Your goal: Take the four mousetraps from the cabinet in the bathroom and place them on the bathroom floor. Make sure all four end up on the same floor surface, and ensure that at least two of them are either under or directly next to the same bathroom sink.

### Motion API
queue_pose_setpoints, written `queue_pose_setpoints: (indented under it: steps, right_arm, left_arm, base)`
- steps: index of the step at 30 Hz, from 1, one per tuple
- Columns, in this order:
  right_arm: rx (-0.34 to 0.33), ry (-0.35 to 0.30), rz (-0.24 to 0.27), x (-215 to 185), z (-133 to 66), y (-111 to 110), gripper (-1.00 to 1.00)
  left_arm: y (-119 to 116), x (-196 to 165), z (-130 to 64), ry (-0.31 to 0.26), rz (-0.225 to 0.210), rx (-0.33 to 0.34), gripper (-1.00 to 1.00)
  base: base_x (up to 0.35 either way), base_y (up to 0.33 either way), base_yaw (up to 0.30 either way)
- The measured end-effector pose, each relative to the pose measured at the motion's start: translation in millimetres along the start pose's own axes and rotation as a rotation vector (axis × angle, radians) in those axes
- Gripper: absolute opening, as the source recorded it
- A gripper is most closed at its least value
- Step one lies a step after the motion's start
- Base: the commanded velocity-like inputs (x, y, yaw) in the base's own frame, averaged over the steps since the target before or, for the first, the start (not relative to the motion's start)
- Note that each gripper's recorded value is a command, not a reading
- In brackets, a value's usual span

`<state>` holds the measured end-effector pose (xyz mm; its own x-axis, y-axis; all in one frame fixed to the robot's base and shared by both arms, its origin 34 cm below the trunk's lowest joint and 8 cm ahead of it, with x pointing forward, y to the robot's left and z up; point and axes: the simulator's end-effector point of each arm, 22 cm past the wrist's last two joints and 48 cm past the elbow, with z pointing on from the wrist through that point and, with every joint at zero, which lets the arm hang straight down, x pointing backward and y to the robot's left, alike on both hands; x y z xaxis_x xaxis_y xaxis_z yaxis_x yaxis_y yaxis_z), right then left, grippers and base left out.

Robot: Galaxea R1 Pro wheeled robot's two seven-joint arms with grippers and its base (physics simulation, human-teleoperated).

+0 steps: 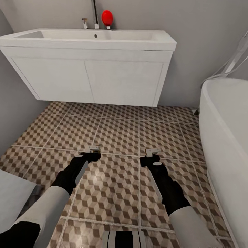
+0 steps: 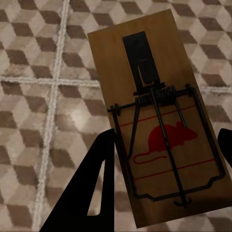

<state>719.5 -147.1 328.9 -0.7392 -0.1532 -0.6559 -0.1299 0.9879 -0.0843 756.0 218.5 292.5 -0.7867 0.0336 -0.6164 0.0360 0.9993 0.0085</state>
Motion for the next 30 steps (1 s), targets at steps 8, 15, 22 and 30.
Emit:
queue_pose_setpoints:
  steps: [8, 15, 22, 30]
  right_arm:
    - [0.004, -0.001, -0.001, -11.8, 11.7, -2.9, -1.00]
    - [0.002, 0.021, -0.002, -3.8, 23.1, -2.1, -1.00]
    - [0.002, 0.049, -0.005, 2.8, 34.5, -2.2, -1.00]
    - [0.001, 0.068, -0.006, 7.4, 47.7, -2.6, -1.00]
  left_arm:
    - [-1.7, 0.4, 6.9, 0.004, 0.000, 0.005, -1.00]
    - [-4.4, -5.7, 7.1, -0.001, 0.001, 0.013, -1.00]
    - [-11.7, -18.9, -11.7, 0.008, 0.008, 0.032, -1.00]
    - [-12.9, -6.8, -6.0, 0.034, 0.008, 0.036, -1.00]
  base:
    - [0.000, 0.000, 0.000]
    - [0.000, 0.000, 0.000]
    - [0.000, 0.000, 0.000]
    - [0.000, 0.000, 0.000]
